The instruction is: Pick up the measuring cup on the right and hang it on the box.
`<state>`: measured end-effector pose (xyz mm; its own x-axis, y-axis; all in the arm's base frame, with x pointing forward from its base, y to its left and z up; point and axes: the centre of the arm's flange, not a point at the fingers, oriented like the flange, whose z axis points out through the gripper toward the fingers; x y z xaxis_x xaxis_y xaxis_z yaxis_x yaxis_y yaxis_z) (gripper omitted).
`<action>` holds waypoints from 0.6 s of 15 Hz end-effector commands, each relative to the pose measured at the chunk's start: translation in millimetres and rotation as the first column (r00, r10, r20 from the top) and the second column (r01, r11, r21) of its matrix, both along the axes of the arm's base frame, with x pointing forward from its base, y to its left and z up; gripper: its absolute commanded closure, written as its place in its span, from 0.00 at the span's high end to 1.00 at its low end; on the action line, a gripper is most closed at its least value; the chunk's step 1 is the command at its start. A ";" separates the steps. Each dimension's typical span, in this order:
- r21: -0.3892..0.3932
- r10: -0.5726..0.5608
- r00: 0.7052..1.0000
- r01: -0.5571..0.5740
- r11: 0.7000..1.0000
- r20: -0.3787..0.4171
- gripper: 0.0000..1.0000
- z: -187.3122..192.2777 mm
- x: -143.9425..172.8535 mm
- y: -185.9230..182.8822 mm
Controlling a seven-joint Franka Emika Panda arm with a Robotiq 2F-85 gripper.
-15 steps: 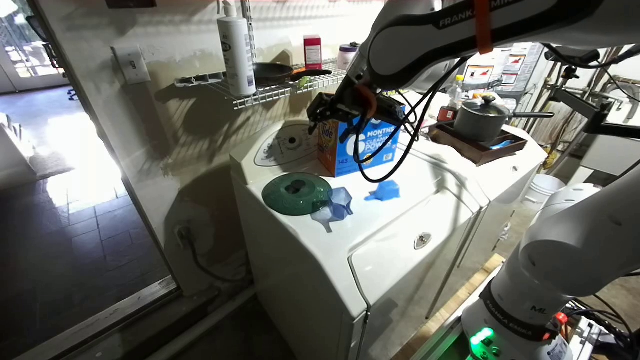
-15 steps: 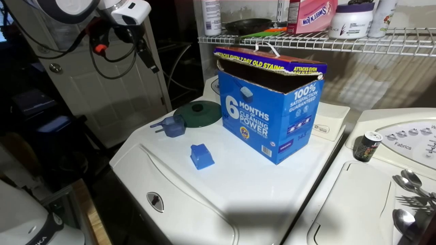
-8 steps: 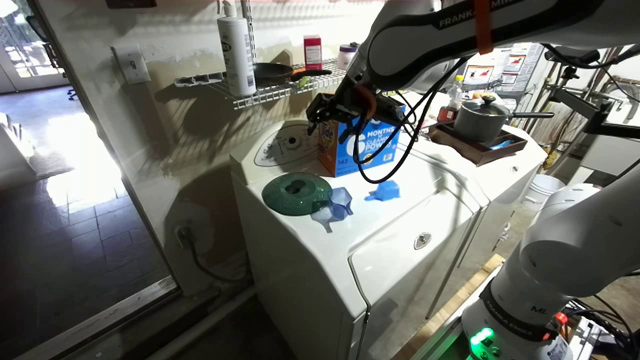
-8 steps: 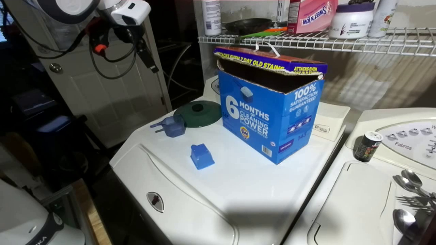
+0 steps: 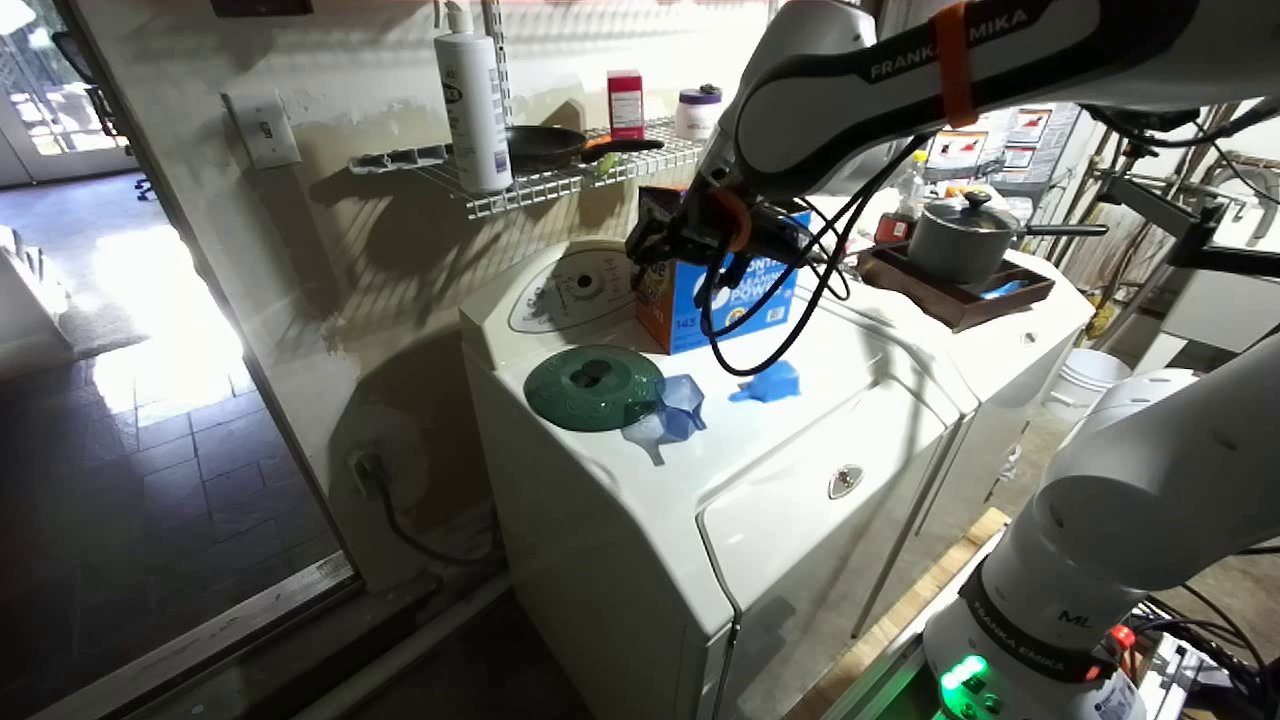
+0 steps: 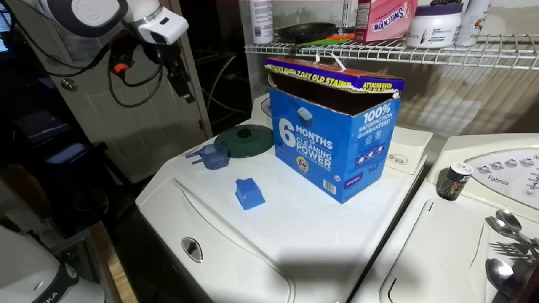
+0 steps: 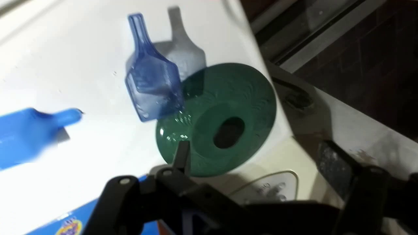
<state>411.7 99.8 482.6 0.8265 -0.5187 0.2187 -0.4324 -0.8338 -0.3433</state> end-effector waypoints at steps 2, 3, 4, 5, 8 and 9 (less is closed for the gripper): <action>-0.068 -0.134 0.968 0.123 0.990 -0.213 1.00 -49.0 -28.7 2.2; -0.095 -0.167 0.953 0.148 0.984 -0.252 1.00 -59.1 -32.7 1.6; -0.115 -0.191 0.935 0.163 0.980 -0.300 1.00 -67.1 -36.8 -1.1; -0.144 -0.223 0.915 0.184 0.972 -0.337 1.00 -74.8 -39.9 -8.3; -0.245 -0.344 0.849 0.262 0.933 -0.402 1.00 -89.7 -50.9 -39.6; -0.284 -0.381 0.824 0.280 0.917 -0.419 1.00 -93.8 -53.9 -49.5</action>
